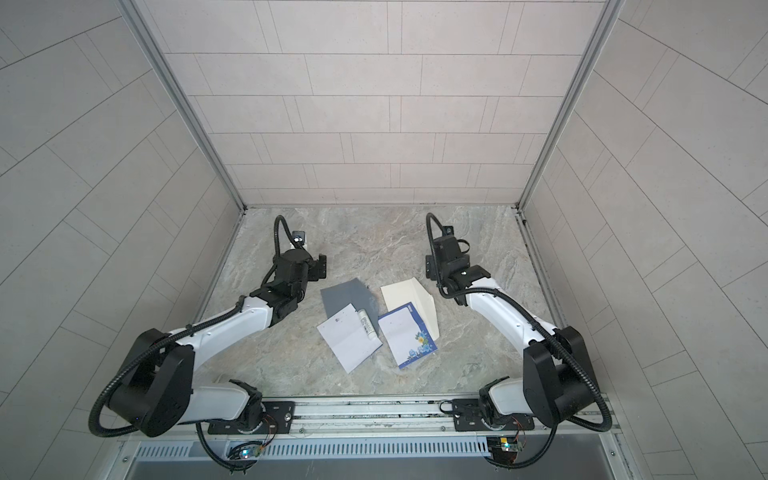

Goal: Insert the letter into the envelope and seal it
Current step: 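Reach both grippers toward the blue floral letter sheet at the table center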

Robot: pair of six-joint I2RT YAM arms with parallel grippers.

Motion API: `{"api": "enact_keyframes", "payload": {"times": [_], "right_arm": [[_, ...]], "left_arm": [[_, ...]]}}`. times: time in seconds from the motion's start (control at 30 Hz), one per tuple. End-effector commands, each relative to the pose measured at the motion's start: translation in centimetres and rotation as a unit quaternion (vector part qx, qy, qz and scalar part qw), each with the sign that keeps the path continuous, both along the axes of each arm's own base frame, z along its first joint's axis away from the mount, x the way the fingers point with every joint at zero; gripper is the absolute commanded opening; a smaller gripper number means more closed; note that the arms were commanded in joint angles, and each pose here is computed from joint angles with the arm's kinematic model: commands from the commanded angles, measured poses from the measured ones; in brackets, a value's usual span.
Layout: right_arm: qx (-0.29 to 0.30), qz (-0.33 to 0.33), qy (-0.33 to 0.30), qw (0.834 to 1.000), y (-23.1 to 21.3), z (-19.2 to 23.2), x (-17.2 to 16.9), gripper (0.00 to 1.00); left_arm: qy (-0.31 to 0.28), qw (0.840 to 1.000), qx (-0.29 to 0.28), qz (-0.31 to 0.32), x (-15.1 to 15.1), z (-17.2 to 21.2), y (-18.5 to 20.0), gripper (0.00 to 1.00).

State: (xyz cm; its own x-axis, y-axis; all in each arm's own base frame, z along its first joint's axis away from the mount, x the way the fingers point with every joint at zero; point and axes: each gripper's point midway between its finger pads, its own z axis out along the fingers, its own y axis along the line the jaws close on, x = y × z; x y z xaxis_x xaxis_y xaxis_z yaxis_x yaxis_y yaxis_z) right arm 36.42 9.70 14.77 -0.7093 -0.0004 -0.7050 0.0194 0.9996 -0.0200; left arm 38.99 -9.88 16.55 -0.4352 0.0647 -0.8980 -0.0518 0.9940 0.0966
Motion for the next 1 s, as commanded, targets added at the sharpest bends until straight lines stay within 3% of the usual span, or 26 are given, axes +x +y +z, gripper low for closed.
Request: {"api": "enact_keyframes", "payload": {"times": [0.0, 0.1, 0.17, 0.3, 0.47, 0.67, 0.97], "right_arm": [[0.034, 0.036, 0.110, 0.993, 2.9, -3.6, -5.2, 0.81], [0.082, 0.077, 0.166, 0.980, 5.7, -4.9, -7.6, 0.81], [0.108, 0.077, 0.207, 0.969, 6.3, -5.7, -9.3, 0.81], [0.125, 0.094, 0.266, 0.951, 6.7, -6.7, -12.0, 0.81], [0.139, 0.105, 0.334, 0.926, 6.7, -7.6, -13.8, 0.81], [0.193, 0.084, 0.376, 0.903, 7.0, -9.3, -13.4, 0.80], [0.196, 0.077, 0.411, 0.887, 7.3, -11.9, -13.3, 0.79]], "left_arm": [[0.091, 0.991, -0.080, -0.050, -2.7, -2.9, -3.6, 1.00], [0.142, 0.971, -0.128, -0.144, -4.6, -4.3, -8.7, 0.99], [0.172, 0.955, -0.118, -0.209, -6.3, -4.9, -12.1, 0.98], [0.206, 0.920, -0.034, -0.332, -10.0, -5.4, -17.5, 0.97], [0.217, 0.871, 0.060, -0.437, -13.2, -6.2, -21.4, 0.91], [0.220, 0.820, 0.134, -0.510, -15.2, -8.5, -25.1, 0.89], [0.252, 0.784, 0.144, -0.548, -16.8, -11.1, -28.2, 0.89]]}}
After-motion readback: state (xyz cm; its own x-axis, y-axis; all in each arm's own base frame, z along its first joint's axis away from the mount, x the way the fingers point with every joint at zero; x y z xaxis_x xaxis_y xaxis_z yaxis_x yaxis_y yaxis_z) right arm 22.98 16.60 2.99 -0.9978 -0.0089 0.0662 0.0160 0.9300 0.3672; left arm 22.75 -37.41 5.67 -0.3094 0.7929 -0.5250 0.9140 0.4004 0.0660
